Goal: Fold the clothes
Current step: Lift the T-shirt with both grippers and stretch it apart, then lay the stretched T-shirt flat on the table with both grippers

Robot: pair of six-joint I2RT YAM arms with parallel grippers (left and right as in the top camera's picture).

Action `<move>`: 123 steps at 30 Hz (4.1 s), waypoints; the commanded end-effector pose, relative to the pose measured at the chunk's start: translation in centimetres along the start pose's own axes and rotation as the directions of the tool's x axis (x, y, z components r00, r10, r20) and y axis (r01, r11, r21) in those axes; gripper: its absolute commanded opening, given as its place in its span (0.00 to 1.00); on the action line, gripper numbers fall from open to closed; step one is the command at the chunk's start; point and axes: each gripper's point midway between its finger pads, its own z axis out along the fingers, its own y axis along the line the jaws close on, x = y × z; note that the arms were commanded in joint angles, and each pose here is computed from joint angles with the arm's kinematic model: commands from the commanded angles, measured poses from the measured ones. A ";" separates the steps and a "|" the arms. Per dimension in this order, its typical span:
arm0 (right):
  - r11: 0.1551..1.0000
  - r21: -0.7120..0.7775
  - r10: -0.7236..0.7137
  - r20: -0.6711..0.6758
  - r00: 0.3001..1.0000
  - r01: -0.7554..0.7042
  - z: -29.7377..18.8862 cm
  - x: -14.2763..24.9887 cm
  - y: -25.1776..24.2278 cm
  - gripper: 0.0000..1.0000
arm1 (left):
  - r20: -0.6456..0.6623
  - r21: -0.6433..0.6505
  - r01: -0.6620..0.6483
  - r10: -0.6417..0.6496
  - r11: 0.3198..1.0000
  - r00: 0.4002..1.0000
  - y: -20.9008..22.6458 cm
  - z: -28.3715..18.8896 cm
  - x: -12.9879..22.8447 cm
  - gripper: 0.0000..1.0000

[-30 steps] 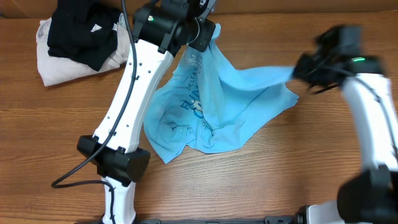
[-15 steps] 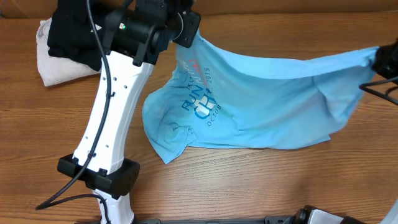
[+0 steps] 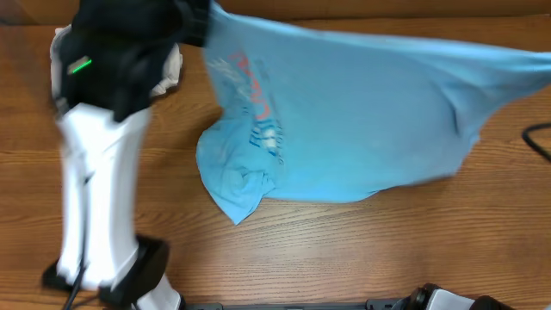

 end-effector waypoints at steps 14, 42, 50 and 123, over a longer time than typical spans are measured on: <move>0.994 0.040 -0.110 0.408 0.907 0.102 -16.8 -2.7 4.1 0.04 | 0.611 -0.118 0.212 -0.097 0.970 0.786 9.4 -29.5 -5.5 0.04; 0.970 -0.223 -0.022 0.308 0.951 0.095 9.2 -13.7 2.4 0.04 | 0.631 -0.205 0.174 -0.006 0.963 0.776 8.3 -3.9 -15.6 0.04; 0.979 -0.202 -0.003 0.137 0.990 0.031 12.8 -10.0 0.8 0.04 | 0.419 -0.138 0.060 0.003 0.989 0.908 6.1 -1.3 -10.6 0.04; 0.949 0.237 0.310 -0.587 0.748 -0.208 16.7 27.5 -10.8 0.04 | -0.621 -0.056 0.132 -0.138 0.990 0.771 -6.8 12.4 31.5 0.04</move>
